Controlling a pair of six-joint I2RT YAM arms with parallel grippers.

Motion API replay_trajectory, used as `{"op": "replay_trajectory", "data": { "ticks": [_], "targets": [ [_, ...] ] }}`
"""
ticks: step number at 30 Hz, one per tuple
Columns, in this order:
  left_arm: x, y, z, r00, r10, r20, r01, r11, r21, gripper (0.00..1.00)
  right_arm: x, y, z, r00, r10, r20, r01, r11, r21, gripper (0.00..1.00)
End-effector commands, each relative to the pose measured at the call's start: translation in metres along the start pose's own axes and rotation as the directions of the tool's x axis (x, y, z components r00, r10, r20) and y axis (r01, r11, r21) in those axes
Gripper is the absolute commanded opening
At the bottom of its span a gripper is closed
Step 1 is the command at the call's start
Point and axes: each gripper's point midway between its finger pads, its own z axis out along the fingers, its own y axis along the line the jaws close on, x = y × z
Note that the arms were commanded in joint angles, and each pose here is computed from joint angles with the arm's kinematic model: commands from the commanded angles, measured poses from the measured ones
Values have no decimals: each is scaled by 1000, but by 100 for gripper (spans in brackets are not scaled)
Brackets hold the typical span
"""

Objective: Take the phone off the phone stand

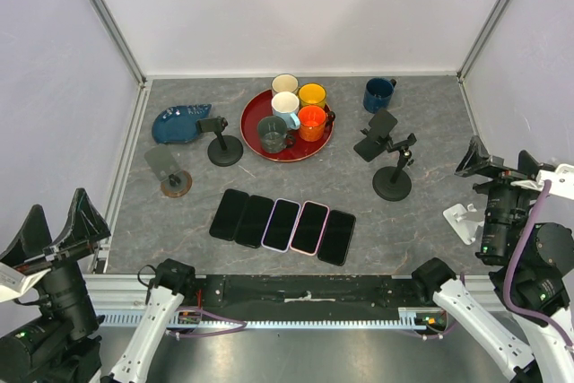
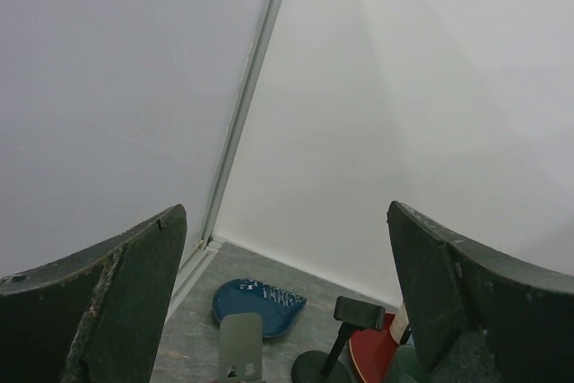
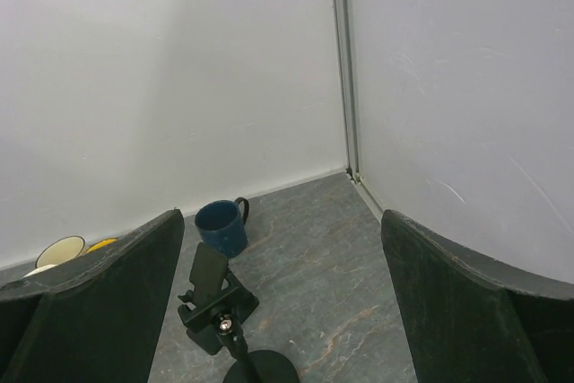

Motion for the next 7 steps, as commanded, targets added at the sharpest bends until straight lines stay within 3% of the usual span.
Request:
{"op": "replay_trajectory", "data": {
  "ticks": [1,7],
  "targets": [
    [-8,8,-1,999,37,39,-36,999,-34,100,-2,-2,3,1000,-2,11,2,1000,29,98],
    [-5,7,0,999,35,36,-34,999,-33,100,-5,-7,2,1000,0,21,0,999,44,98]
  ]
}}
